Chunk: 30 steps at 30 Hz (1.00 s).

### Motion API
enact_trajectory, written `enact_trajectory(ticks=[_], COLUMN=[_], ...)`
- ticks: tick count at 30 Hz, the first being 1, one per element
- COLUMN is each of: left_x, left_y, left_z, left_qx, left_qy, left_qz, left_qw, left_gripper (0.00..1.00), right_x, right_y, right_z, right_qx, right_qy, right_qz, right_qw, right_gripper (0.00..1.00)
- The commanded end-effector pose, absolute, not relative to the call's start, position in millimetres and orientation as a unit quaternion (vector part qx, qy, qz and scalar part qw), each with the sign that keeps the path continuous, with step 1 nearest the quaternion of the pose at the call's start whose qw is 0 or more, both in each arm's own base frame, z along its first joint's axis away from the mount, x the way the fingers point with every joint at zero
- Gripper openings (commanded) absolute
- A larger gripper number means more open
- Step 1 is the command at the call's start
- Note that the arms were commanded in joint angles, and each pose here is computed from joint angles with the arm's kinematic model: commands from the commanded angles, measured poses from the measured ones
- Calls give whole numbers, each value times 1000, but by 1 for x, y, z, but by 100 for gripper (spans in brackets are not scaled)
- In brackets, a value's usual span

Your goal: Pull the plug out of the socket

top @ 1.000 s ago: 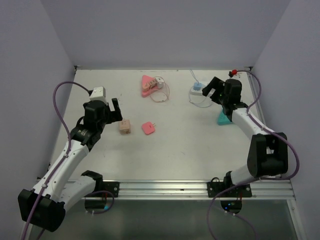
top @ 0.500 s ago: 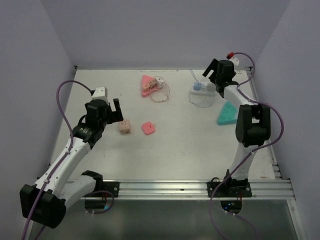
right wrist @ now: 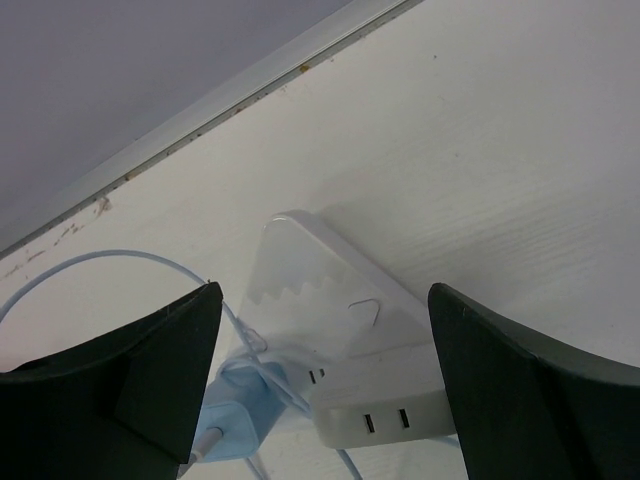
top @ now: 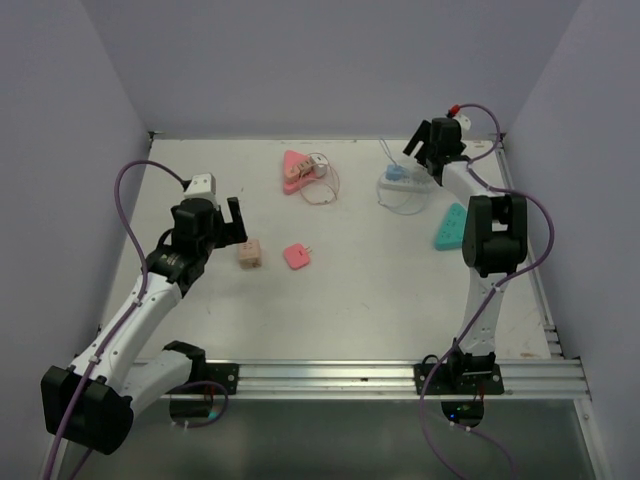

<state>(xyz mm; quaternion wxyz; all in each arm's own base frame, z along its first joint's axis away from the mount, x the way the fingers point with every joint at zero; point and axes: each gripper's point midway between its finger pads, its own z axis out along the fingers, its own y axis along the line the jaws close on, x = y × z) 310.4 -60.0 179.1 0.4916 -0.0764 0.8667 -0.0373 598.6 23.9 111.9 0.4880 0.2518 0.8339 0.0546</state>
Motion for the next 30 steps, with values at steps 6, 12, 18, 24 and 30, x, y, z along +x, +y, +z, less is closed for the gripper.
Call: enact_trajectory(ticks=[6, 12, 18, 24, 30], left_x=[310, 309, 309, 309, 309], left_y=[-61, -62, -62, -61, -62], left_z=[182, 182, 183, 182, 181], left_qx=[-63, -62, -62, -63, -63], left_qy=[863, 863, 862, 862, 863], left_qz=[-44, -47, -47, -47, -46], left_qw=[500, 500, 501, 500, 499], left_gripper=[100, 100, 99, 100, 100], right_x=[557, 531, 514, 503, 497], right_y=[60, 98, 151, 153, 153], right_z=[94, 98, 120, 134, 141], right_qx=[234, 220, 169, 170, 162], right_qy=[863, 870, 870, 861, 857], right_qz=[120, 164, 209, 215, 234], right_qw=[432, 410, 414, 429, 429], right_gripper=[82, 81, 80, 81, 82])
